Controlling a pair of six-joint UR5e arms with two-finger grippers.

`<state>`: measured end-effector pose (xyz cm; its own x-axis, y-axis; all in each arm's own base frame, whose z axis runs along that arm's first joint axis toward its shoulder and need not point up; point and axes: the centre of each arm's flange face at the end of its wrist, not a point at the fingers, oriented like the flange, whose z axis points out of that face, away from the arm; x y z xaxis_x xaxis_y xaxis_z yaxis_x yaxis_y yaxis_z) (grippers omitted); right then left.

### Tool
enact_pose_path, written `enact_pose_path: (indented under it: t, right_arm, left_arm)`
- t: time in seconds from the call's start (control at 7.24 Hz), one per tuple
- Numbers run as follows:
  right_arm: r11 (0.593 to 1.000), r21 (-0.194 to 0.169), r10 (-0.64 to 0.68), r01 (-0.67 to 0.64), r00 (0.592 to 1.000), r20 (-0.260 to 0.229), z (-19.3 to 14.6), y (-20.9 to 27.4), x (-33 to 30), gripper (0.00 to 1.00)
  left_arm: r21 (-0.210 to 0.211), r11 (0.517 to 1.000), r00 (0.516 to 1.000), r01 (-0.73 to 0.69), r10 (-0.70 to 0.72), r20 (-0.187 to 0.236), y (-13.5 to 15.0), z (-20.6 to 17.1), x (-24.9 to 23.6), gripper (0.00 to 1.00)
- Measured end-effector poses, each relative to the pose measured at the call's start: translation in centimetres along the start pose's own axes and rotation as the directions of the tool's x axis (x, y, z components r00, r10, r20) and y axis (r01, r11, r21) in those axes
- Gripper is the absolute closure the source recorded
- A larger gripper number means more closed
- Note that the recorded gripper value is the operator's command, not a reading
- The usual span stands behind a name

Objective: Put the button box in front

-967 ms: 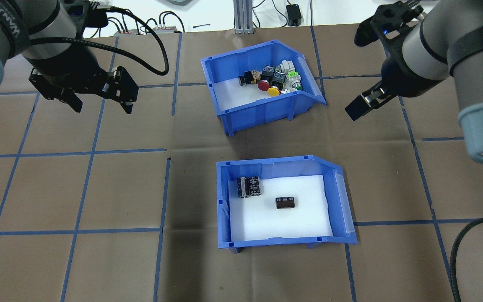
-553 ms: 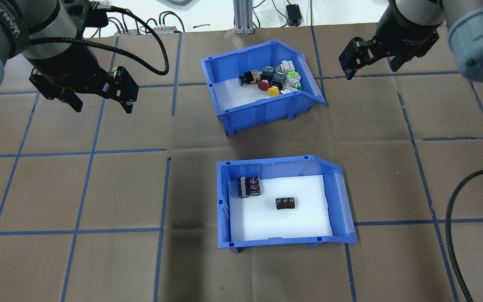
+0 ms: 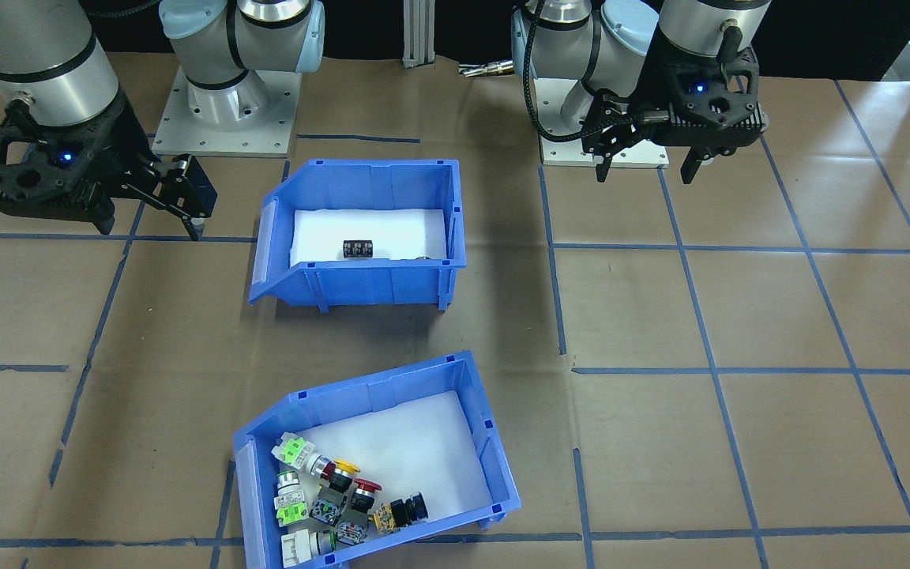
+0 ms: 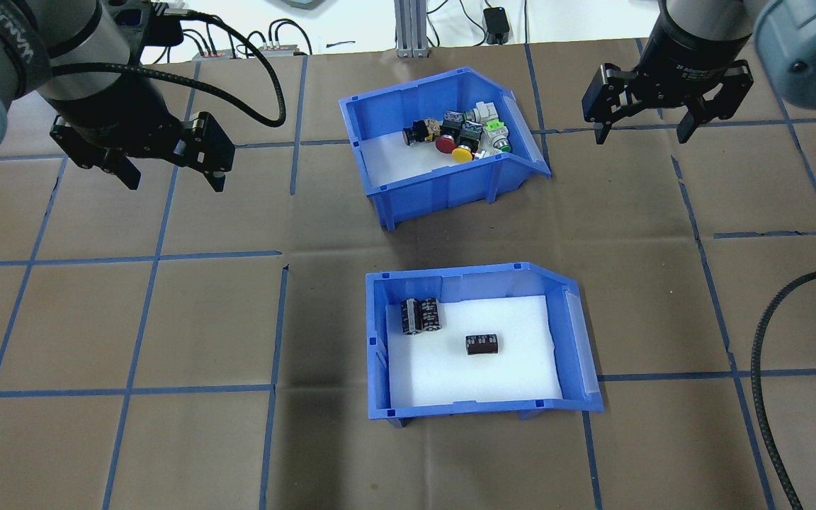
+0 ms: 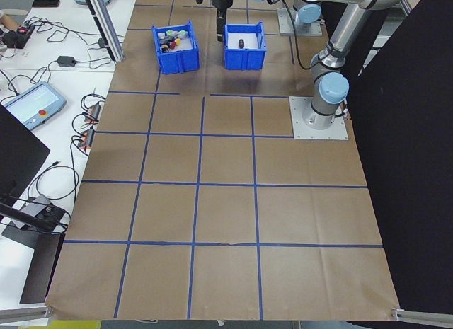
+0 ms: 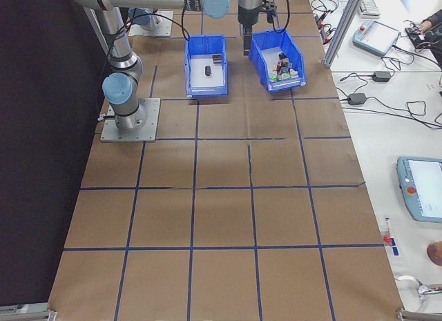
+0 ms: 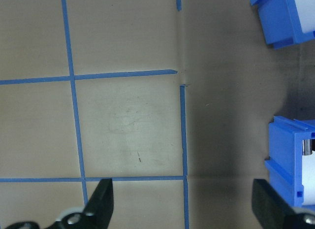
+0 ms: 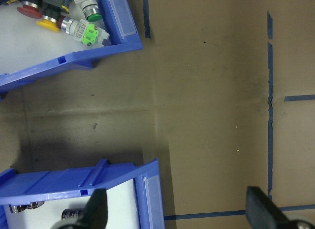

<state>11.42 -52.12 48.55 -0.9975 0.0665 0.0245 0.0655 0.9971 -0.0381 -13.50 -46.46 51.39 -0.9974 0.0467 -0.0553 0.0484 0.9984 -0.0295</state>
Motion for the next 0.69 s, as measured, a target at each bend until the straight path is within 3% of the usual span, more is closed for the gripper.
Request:
enact_pose_path:
  t: [0.69]
  right_arm:
    - [1.0,0.009,0.01,-0.01,1.0,0.002,-0.34,-0.03,-0.02,0.0]
  left_arm:
    - [-0.005,1.0,1.0,0.0,0.0,-0.002,0.24,0.27,0.04,0.0]
